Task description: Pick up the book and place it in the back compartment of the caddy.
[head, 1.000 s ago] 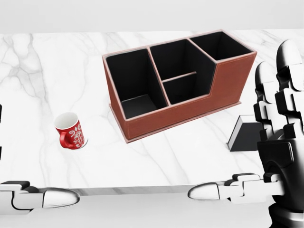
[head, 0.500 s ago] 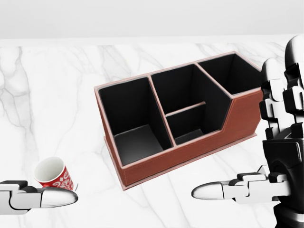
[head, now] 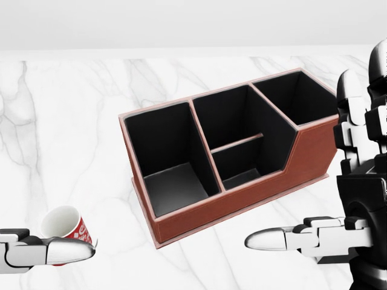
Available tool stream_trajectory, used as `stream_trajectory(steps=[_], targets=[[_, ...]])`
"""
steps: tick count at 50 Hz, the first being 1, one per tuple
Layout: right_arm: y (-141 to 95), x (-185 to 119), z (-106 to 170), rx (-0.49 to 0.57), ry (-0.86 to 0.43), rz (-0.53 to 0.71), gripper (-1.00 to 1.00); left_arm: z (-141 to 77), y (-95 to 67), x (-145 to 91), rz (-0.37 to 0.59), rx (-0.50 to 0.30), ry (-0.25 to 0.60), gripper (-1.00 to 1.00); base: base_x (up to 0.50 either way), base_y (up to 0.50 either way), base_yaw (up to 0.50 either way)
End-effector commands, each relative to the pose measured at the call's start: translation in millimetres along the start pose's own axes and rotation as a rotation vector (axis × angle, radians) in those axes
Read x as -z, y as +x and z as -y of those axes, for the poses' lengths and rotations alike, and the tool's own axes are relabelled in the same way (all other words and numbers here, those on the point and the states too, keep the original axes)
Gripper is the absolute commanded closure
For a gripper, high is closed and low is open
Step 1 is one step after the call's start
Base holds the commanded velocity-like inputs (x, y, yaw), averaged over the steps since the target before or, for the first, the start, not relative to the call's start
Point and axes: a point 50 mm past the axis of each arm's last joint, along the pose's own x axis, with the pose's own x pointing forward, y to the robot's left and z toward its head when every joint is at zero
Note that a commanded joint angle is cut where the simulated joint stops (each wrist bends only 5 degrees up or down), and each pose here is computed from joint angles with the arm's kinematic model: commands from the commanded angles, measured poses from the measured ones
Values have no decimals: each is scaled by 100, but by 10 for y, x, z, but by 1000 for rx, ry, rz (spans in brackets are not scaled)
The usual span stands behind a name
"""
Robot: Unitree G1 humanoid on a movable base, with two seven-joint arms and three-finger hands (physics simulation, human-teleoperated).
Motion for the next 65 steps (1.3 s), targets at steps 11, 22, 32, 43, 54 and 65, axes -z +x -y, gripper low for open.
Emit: stream_trajectory(steps=[11,22,32,43,54,65], targets=[[16,-102,-5,-6,-8,49,-100,-24,17,-29,19,-7,1,-100,26,0,0],[34,-507,211,-24,-180,228,-100,-61,39,-58,41,-20,1,-100,0,0,0],[52,-710,335,-195,-600,227,-100,-73,52,-39,36,-26,-1,-100,0,0,0],[119,-465,329,-367,-898,-5,-100,-97,71,-30,39,-34,1,-100,0,0,0],[231,-407,485,-331,-1156,-133,-100,-117,82,-72,61,-39,3,-100,0,0,0],[131,-110,788,-239,-1225,-401,-100,-103,76,-51,47,-29,12,-100,0,0,0]])
